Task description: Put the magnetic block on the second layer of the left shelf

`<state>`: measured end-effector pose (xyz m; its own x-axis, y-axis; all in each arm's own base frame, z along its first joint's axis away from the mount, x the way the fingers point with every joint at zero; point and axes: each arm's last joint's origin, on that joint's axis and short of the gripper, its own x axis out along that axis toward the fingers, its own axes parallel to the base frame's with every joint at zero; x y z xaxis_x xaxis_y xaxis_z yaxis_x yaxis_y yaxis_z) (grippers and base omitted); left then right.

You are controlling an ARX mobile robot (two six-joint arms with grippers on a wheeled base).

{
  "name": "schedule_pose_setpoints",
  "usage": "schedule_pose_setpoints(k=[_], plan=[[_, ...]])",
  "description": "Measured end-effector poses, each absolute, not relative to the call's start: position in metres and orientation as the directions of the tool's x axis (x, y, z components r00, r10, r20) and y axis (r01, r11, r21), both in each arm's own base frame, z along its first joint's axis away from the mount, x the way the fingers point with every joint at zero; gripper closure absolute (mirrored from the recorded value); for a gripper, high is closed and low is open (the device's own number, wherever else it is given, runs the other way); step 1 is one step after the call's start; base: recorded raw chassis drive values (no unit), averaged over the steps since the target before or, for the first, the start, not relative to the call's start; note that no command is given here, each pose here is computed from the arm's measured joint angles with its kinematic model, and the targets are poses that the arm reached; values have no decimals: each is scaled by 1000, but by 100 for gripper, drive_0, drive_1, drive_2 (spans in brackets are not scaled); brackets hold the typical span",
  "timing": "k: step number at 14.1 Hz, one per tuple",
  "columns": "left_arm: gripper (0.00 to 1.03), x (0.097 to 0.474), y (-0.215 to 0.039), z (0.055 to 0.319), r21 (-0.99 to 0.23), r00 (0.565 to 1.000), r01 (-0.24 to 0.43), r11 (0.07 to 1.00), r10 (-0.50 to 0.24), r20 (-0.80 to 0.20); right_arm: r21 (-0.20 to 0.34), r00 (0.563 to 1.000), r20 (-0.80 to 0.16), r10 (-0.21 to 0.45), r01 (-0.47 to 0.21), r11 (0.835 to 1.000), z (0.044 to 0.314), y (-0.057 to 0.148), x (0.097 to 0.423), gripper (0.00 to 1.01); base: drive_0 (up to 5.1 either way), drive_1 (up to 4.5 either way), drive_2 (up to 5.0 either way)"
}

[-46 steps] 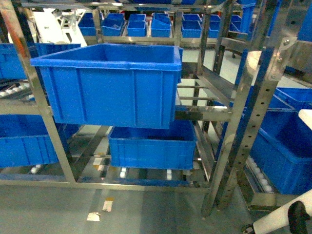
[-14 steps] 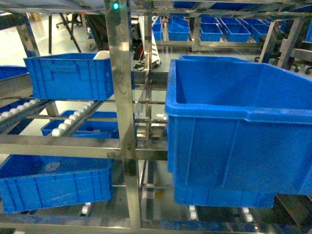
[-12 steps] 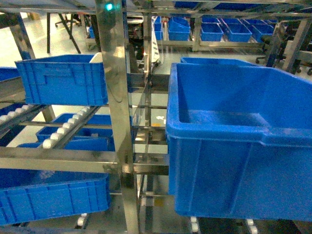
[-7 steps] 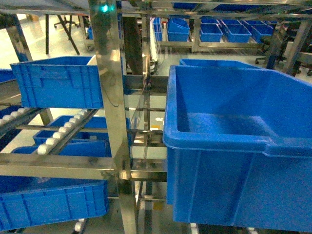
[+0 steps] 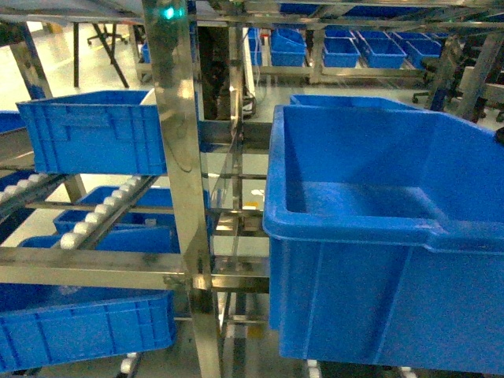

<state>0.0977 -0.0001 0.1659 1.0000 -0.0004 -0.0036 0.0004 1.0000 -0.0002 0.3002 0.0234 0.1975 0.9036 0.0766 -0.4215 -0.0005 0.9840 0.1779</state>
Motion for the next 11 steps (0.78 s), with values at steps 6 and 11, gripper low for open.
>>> schedule_pose_setpoints(k=[6, 11], plan=[[5, 98, 0, 166, 0, 1000, 0, 1000, 0, -4, 149, 819, -570, 60, 31, 988, 165, 59, 397, 58, 0, 0, 0], [5, 98, 0, 166, 0, 1000, 0, 1000, 0, -4, 22, 944, -316, -98, 111, 994, 184, 68, 373, 16, 0, 0, 0]])
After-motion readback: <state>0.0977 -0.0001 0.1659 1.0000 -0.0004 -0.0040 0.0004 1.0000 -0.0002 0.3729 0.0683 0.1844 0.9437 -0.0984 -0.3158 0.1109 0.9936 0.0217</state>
